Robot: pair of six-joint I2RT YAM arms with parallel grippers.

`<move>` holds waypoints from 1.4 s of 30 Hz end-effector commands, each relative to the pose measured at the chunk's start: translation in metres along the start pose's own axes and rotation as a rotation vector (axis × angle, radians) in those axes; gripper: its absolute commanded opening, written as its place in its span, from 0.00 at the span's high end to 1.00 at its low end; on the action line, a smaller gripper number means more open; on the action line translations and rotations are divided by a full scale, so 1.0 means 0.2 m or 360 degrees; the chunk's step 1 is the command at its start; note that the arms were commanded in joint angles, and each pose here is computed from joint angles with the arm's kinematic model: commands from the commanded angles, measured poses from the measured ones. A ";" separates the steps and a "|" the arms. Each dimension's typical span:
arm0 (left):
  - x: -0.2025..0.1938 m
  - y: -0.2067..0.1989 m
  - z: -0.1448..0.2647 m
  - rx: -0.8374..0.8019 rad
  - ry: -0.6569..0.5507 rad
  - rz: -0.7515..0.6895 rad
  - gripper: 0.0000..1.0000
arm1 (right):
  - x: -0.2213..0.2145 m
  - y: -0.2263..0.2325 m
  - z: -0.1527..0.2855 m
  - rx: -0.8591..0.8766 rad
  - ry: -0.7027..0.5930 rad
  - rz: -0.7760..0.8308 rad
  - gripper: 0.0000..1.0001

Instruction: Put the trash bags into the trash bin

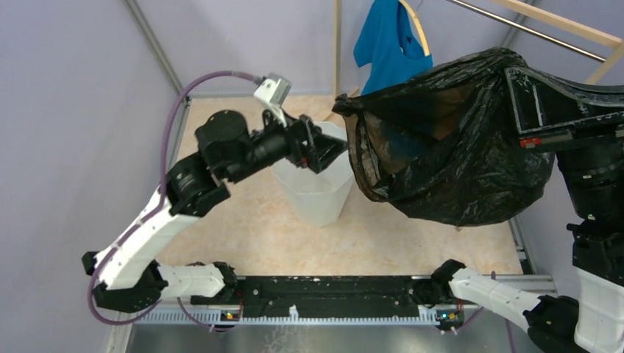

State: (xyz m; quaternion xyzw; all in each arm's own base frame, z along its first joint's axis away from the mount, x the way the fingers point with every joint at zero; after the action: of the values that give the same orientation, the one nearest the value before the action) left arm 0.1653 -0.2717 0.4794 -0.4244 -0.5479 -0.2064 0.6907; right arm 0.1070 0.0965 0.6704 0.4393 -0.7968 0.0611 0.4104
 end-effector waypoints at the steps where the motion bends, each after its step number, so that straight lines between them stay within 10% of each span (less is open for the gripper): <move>1: 0.07 0.02 -0.20 -0.0184 -0.0012 0.0182 0.01 | 0.07 0.07 0.02 0.0082 -0.0025 -0.0052 1.00; 14: 0.11 -0.03 -0.23 -0.0902 -0.0219 0.0354 0.03 | 0.02 0.06 0.02 0.0088 0.0017 -0.0061 1.00; 20: 0.10 -0.04 -0.26 -0.0957 -0.0201 0.0399 0.34 | -0.03 0.05 0.00 0.0085 0.0037 -0.0060 1.00; 30: 0.21 0.07 -0.14 -0.0508 -0.0339 0.0113 0.96 | -0.09 0.02 -0.04 0.0067 0.0074 -0.0051 1.00; 42: 0.44 0.19 0.34 0.0123 -0.0561 -0.0182 1.00 | -0.34 0.06 -0.29 0.0256 0.0175 -0.0271 1.00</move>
State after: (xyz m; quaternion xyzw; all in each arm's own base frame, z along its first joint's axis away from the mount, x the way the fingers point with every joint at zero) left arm 0.1807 -0.2146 0.5484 -0.4753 -0.6493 -0.1743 0.5675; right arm 0.1394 0.1477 0.6593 0.4873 -0.7506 0.0993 0.4350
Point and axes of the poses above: each gripper's point midway between its finger pads, its own z axis back along the fingers, its own y axis along the line the jaws close on, x = y × z, the point moved 2 cm from there along z, back along the fingers, and after that the axes turned 4 degrees about -z, right-handed, at the moved point
